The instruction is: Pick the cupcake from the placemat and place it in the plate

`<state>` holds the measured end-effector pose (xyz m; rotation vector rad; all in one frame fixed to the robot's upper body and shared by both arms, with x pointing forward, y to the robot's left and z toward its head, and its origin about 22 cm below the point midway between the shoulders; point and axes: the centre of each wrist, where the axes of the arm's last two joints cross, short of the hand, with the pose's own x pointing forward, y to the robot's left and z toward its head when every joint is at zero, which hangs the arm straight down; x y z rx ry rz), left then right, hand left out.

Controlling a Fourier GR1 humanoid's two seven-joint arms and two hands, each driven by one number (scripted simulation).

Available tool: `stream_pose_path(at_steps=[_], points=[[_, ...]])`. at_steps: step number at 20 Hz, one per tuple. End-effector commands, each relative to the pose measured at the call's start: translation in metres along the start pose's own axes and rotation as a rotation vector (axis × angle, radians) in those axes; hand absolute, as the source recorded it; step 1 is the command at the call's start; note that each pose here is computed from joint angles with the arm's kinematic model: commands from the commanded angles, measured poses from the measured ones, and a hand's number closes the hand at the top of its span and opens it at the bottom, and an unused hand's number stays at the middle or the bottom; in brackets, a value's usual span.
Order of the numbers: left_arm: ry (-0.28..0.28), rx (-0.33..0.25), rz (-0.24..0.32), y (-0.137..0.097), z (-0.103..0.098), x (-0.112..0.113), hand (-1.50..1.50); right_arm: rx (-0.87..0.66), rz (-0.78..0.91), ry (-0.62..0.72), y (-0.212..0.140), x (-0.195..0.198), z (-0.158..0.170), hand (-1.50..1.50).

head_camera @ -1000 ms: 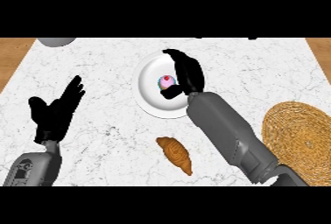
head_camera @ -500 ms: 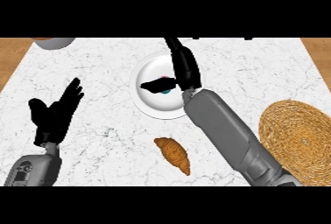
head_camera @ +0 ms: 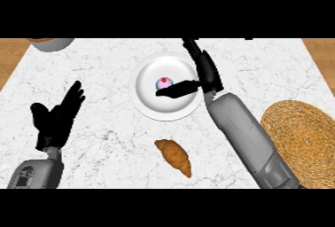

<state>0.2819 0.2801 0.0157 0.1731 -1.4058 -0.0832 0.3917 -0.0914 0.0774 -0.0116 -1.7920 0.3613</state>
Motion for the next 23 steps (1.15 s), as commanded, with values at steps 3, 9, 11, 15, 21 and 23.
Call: stream_pose_path(at_steps=[3,9,11,15,21,23], points=[[-0.003,0.003,-0.007,0.011,0.005,-0.009,0.0,0.004,-0.008,-0.053,-0.032,-0.019,-0.002,-1.5],[-0.002,-0.016,-0.009,0.02,0.01,-0.012,0.0,-0.011,0.014,-0.014,-0.05,-0.045,0.007,-1.5],[-0.013,-0.024,0.017,0.004,0.009,-0.001,0.0,-0.022,0.002,-0.03,-0.067,-0.045,0.001,-1.5],[-0.013,-0.019,0.005,0.004,-0.004,0.006,0.0,-0.038,0.035,-0.016,-0.08,-0.047,0.008,-1.5],[-0.003,0.006,-0.014,-0.005,0.009,-0.018,0.0,-0.032,0.1,0.027,-0.093,-0.054,0.025,-1.5],[0.003,-0.002,-0.016,0.012,0.005,0.014,0.0,-0.031,0.098,0.046,-0.101,-0.063,0.016,-1.5]])
